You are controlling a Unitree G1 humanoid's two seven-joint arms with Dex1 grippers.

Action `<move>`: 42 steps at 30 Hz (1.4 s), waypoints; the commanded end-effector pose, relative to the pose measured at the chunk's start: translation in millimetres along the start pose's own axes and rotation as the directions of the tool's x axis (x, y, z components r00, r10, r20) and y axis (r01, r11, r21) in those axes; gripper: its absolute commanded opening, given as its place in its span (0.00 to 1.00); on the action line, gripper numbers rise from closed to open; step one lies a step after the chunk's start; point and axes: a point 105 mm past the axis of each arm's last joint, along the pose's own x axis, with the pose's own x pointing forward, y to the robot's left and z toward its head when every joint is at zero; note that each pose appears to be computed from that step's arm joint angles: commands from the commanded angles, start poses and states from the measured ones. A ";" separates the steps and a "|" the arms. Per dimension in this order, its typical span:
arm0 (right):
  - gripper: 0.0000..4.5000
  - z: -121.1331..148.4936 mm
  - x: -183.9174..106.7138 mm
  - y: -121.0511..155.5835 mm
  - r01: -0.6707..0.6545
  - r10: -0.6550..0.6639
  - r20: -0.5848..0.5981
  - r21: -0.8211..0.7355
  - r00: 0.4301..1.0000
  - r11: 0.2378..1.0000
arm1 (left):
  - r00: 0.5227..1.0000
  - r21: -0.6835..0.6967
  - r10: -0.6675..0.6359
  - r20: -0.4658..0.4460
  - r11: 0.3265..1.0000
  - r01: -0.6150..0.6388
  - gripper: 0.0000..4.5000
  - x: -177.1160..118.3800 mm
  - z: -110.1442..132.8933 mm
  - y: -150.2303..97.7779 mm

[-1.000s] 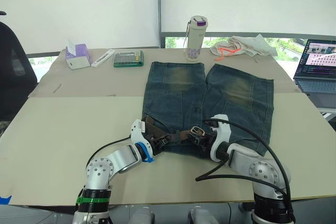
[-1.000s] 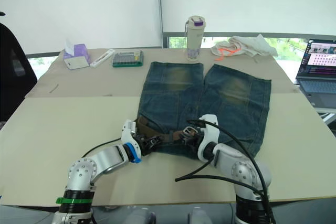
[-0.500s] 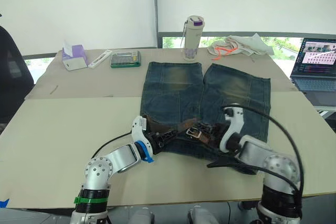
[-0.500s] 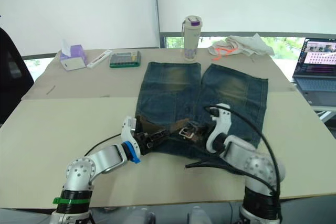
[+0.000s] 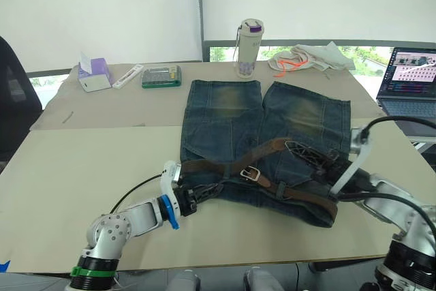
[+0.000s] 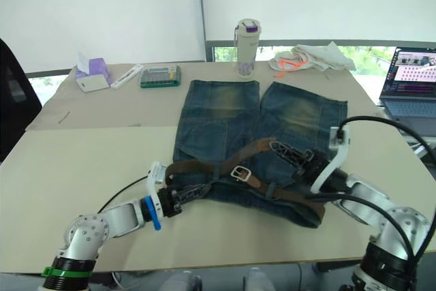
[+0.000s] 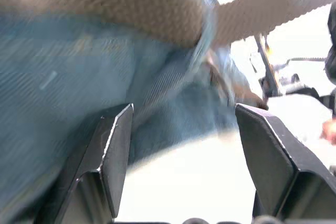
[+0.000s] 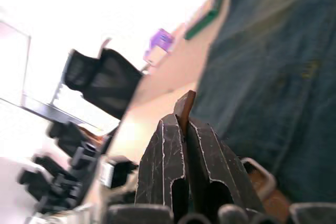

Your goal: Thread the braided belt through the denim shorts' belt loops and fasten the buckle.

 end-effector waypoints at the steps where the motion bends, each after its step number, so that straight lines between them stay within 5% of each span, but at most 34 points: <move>1: 0.00 17.5 0.2 29.4 -0.149 0.139 0.116 0.081 0.984 0.986 | 0.986 0.061 -0.163 0.023 0.985 0.162 0.73 -11.3 12.0 -20.2; 7: 0.00 9.5 17.2 34.9 -0.176 0.143 0.175 0.191 0.974 0.966 | 0.949 0.111 -0.311 0.062 0.947 0.303 0.73 -22.4 28.9 -38.9; 12: 0.00 -19.9 33.1 37.4 -0.111 0.102 0.053 0.203 0.993 0.973 | 0.852 0.099 -0.504 0.143 0.864 0.494 0.73 -16.7 48.8 -82.4; 17: 0.00 -19.2 42.9 47.7 -0.141 0.131 0.064 0.206 0.989 0.968 | 0.857 0.018 -0.461 0.229 0.882 0.470 0.73 13.5 59.7 -89.7; 28: 0.00 -23.0 52.1 45.2 -0.128 0.100 0.120 0.250 0.988 0.960 | 0.795 -0.293 -0.352 0.494 0.794 0.533 0.73 46.5 89.7 -101.3; 37: 0.00 -31.2 50.4 44.3 -0.118 0.094 0.106 0.249 0.990 0.961 | 0.807 -0.370 -0.302 0.508 0.769 0.521 0.73 49.4 91.4 -100.2; 42: 0.00 -34.6 49.4 45.4 -0.117 0.099 0.088 0.233 0.991 0.965 | 0.819 -0.395 -0.287 0.497 0.765 0.508 0.34 53.9 90.0 -99.5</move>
